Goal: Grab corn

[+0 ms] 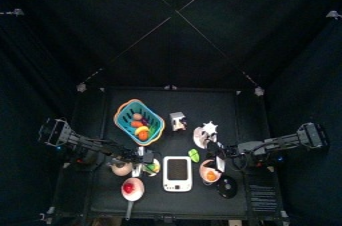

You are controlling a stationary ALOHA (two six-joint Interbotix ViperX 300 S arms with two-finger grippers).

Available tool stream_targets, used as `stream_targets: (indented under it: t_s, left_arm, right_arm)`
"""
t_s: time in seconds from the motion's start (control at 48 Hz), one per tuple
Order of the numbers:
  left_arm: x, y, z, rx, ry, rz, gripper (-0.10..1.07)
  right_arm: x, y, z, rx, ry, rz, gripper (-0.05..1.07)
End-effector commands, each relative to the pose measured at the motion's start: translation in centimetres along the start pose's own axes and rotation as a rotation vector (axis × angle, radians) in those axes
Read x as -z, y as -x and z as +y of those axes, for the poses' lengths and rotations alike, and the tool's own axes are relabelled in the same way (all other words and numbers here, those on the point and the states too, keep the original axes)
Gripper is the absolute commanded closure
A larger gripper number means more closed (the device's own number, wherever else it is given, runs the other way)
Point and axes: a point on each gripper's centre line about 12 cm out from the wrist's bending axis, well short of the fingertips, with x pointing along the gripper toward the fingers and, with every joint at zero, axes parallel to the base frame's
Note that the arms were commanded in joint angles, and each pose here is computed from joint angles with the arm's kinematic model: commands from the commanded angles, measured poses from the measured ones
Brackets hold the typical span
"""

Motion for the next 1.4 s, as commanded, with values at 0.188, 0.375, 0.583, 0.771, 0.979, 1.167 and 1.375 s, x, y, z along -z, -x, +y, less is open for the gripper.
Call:
stream_targets:
  t_s: [0.188, 0.375, 0.583, 0.771, 0.979, 1.167, 1.375]
  left_arm:
    - [-0.4, -1.1, 0.8, -0.022, -0.015, 0.003, -0.05]
    - [-0.2, -3.1, 1.5, -0.036, 0.0, 0.05, -0.04]
    - [-0.4, -3.5, 1.8, -0.041, -0.008, 0.06, 0.05]
    - [-0.2, -3.6, 1.8, -0.043, -0.026, 0.072, 0.27]
    - [-1.7, -1.7, 1.4, -0.035, -0.052, 0.018, 0.34]
    - [-3.4, 0.7, 1.0, -0.034, -0.089, -0.064, 0.35]
    - [-5.0, 4.3, 1.8, -0.09, -0.216, -0.208, 0.35]
  right_arm:
    - [-0.3, -0.1, 0.3, -0.007, 0.009, -0.008, 0.26]
    - [0.0, -0.5, 0.2, 0.0, 0.007, 0.009, 0.26]
    - [0.1, -0.5, 0.1, 0.002, 0.006, 0.013, 0.26]
    - [0.2, -0.6, 0.1, 0.003, 0.006, 0.016, 0.26]
    - [0.2, -0.6, 0.1, 0.004, 0.008, 0.016, 0.26]
    - [0.2, -0.5, 0.0, 0.005, 0.018, 0.014, 0.26]
    - [0.2, -0.5, 0.0, 0.006, 0.02, 0.014, 0.26]
